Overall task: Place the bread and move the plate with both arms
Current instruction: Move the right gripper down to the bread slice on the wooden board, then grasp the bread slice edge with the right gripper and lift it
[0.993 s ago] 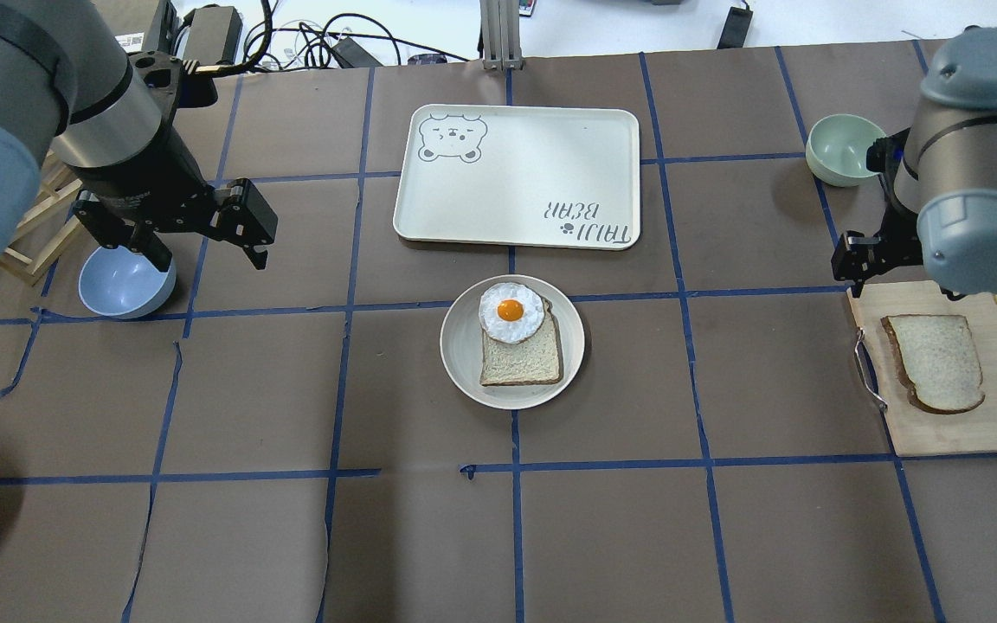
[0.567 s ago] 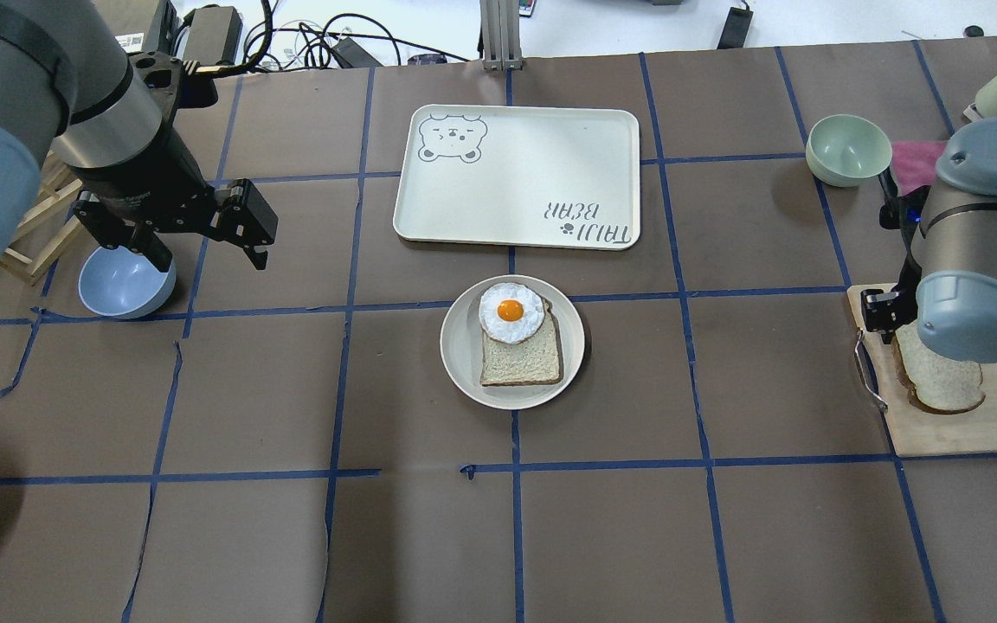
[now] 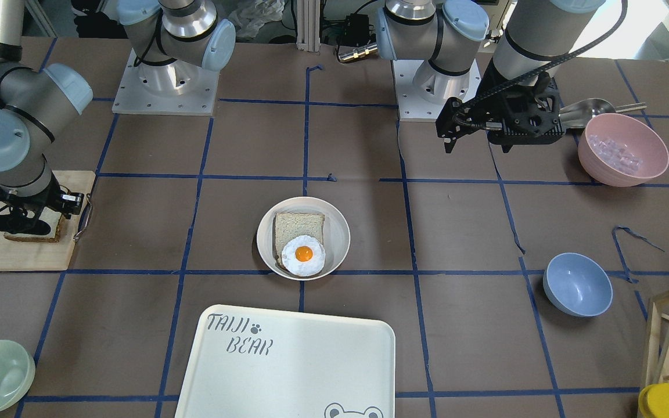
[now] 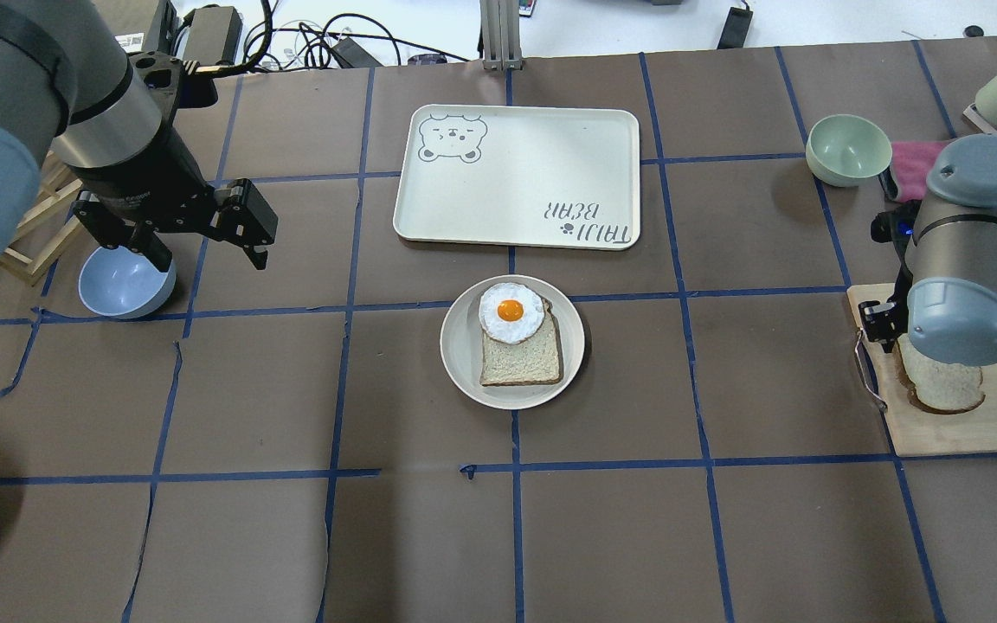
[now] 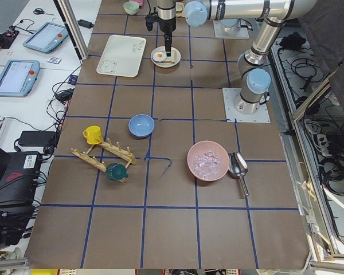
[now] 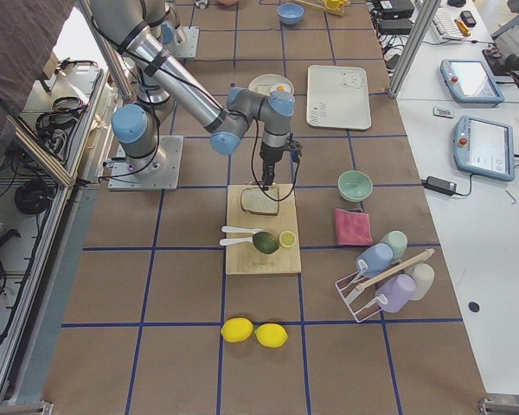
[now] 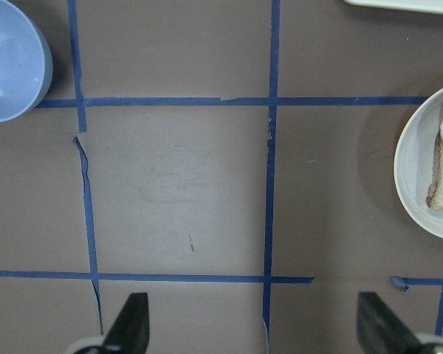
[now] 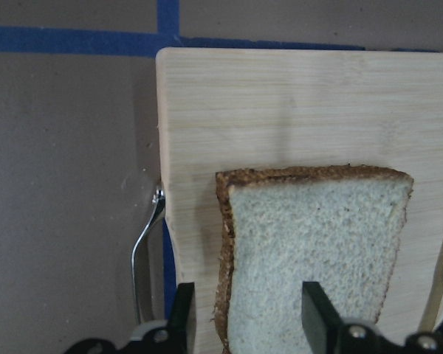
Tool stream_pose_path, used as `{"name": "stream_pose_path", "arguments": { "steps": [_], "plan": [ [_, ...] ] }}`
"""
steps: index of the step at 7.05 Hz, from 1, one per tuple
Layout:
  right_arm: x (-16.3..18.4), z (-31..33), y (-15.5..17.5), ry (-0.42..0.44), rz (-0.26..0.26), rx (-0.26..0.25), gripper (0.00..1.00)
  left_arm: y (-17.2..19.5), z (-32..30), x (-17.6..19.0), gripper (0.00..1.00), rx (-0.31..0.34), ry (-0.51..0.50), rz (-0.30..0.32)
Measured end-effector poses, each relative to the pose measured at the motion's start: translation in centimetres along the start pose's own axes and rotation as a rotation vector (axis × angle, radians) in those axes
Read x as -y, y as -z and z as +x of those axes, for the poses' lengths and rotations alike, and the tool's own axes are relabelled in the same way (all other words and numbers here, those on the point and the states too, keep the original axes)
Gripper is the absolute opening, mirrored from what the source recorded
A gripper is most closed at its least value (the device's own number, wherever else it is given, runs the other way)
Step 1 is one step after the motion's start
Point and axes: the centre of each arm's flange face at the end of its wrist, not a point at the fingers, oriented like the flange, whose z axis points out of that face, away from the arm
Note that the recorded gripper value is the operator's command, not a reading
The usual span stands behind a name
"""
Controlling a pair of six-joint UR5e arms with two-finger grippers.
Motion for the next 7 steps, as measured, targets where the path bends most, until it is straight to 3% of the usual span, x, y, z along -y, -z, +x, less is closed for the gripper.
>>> {"name": "stream_pose_path", "arguments": {
  "steps": [2, 7],
  "plan": [
    [0.16, -0.06, -1.04, 0.014, -0.028, -0.008, 0.45, -0.03, -0.01, 0.02, 1.0, 0.0, 0.0, -0.001],
    [0.18, -0.12, -1.43, 0.011, -0.036, -0.011, 0.43, -0.12, -0.15, -0.01, 1.0, 0.018, -0.001, -0.005]
  ]
}}
